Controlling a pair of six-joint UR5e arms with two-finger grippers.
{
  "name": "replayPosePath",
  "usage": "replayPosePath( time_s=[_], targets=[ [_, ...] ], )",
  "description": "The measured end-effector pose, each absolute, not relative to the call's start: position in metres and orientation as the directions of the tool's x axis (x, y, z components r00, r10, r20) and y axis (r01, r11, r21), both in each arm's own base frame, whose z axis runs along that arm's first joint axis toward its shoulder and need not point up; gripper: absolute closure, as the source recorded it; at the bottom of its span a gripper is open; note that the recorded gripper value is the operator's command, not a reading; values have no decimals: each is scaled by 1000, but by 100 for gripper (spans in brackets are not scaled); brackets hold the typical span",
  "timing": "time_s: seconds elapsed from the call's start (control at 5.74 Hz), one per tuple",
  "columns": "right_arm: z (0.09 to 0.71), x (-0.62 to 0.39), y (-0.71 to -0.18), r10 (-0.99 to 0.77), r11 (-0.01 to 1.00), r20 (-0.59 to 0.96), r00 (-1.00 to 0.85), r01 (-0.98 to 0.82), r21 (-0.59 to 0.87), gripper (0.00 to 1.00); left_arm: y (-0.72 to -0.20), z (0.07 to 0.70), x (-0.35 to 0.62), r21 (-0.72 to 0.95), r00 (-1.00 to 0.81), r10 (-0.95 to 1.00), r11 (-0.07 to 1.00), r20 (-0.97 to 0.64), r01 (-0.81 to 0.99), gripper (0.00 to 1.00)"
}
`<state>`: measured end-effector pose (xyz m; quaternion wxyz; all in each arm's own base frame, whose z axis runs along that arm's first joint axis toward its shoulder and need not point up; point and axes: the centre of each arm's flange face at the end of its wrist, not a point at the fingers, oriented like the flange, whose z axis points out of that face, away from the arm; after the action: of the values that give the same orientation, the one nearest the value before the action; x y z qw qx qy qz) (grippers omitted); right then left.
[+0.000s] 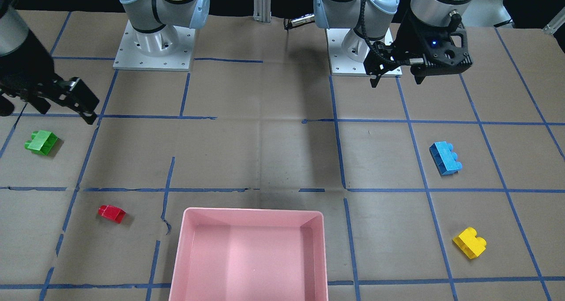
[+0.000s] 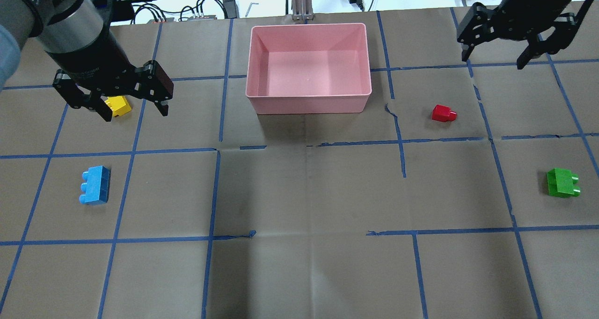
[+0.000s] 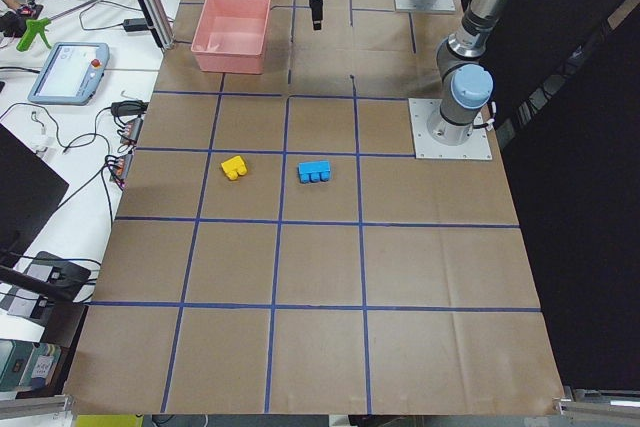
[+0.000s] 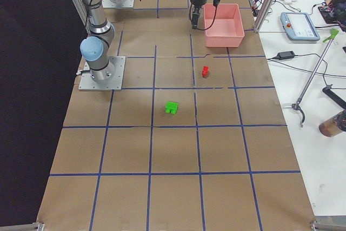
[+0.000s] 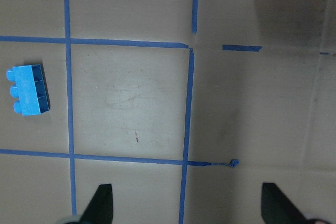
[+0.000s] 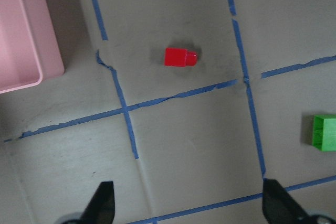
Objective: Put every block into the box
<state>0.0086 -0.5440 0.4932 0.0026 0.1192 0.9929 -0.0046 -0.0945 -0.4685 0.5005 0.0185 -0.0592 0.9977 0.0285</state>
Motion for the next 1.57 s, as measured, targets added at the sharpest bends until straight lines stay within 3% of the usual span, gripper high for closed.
replayPosePath(
  time_s=[0.35,0.52,0.87,1.57],
  targets=[
    [484,-112,-540,222,975,-3,-975,222,-6,0,-466,497,3,74,-982,-183,980,-50,-186,0],
    [477,-166,-529,246,969,-4,-969,246,6,0,-462,483,59,103,-979,-199,974,-38,-202,11],
    [463,-241,-495,337,941,-13,-941,337,36,1,-481,406,151,55,-966,-253,965,-44,-255,1],
    [349,-263,-442,431,902,-21,-902,429,55,1,-512,245,264,59,-981,-191,980,-16,-192,1]
  ],
)
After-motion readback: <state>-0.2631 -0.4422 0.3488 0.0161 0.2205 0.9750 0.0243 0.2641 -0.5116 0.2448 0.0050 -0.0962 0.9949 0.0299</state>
